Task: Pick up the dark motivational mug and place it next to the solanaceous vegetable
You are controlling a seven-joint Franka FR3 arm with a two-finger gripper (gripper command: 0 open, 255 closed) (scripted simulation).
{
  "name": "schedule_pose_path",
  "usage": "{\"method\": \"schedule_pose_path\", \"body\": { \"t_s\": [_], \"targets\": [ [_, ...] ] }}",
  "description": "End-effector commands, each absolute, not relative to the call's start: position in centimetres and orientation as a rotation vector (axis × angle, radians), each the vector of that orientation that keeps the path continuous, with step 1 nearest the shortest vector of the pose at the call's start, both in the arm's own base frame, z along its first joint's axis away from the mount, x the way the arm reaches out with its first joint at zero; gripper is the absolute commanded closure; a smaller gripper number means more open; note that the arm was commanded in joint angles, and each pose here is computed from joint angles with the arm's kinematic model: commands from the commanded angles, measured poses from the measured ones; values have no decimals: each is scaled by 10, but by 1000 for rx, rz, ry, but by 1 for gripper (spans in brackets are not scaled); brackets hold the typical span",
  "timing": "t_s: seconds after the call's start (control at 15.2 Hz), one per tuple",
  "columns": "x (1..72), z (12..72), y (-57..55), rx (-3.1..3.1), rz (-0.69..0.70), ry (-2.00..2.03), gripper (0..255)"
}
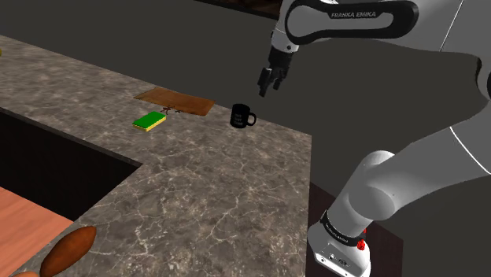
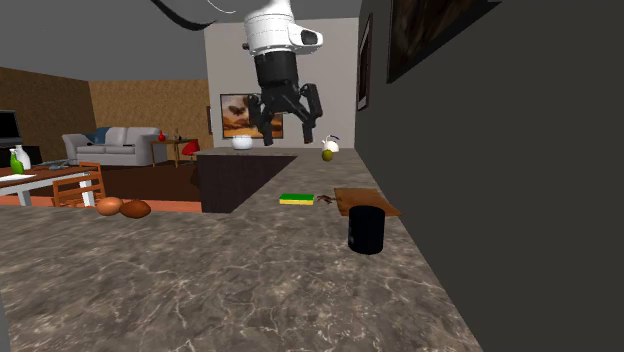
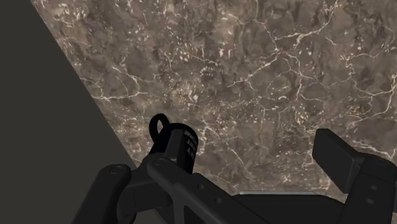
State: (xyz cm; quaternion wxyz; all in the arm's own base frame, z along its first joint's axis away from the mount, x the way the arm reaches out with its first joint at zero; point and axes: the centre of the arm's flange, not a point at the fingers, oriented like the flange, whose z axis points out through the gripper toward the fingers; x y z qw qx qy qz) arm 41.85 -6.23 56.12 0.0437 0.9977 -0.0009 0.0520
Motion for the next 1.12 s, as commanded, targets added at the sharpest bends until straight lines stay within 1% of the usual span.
{"method": "schedule_pose_path", "body": {
  "t_s": [0.0,1.06],
  "targets": [
    [439,548,-78,3058,146,-19,0],
    [585,428,-196,3121,30,-146,0]
  ]
}}
